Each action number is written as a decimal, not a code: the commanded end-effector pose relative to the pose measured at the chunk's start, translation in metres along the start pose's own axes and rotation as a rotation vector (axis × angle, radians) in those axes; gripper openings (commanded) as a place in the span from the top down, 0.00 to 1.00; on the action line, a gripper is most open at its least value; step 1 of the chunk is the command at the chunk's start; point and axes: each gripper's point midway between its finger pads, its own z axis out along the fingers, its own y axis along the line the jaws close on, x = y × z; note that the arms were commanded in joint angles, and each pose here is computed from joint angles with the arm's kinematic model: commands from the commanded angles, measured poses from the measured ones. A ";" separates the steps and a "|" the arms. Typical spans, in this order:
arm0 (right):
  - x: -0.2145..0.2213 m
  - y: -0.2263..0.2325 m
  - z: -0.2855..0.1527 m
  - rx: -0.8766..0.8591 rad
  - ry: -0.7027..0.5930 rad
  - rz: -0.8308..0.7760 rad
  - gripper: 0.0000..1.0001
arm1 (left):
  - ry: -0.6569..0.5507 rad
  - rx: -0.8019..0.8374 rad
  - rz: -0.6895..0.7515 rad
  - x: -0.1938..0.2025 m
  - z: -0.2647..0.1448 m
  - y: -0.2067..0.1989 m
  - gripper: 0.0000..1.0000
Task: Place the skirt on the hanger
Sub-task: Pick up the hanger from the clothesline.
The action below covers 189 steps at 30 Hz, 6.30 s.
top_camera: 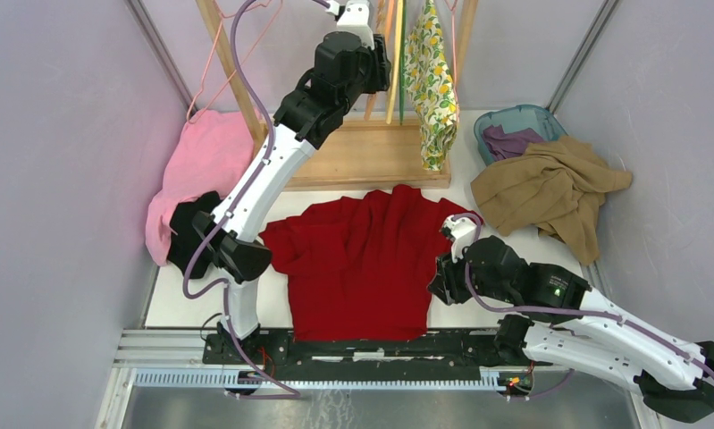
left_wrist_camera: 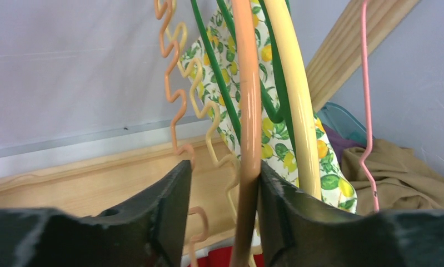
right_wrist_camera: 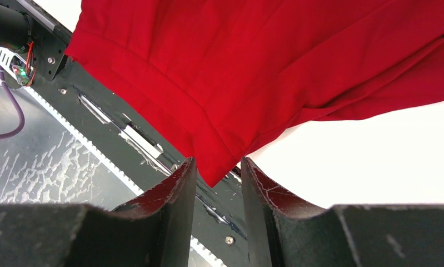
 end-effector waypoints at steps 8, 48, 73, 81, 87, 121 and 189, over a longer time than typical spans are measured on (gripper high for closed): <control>-0.008 0.005 -0.001 -0.018 -0.022 -0.021 0.59 | -0.174 -0.182 -0.009 -0.053 -0.012 0.032 0.68; -0.005 0.008 0.000 -0.041 -0.017 -0.009 0.60 | -0.103 -0.191 0.220 -0.041 -0.057 0.094 0.73; -0.010 0.016 0.002 -0.066 -0.021 0.009 0.60 | -0.232 -0.285 0.280 -0.077 -0.069 0.127 0.71; -0.074 0.051 -0.019 -0.149 -0.140 -0.018 0.61 | -0.206 -0.232 0.242 -0.064 -0.070 0.120 0.72; -0.168 0.095 -0.029 -0.184 -0.262 -0.087 0.56 | -0.206 -0.265 0.232 -0.062 -0.076 0.128 0.72; -0.494 0.091 0.027 -0.263 -0.814 0.172 0.40 | -0.243 -0.042 0.141 -0.046 -0.080 0.107 0.72; -0.487 0.054 0.016 0.112 -0.892 -0.044 0.99 | -0.249 0.084 0.133 -0.046 -0.079 0.084 0.71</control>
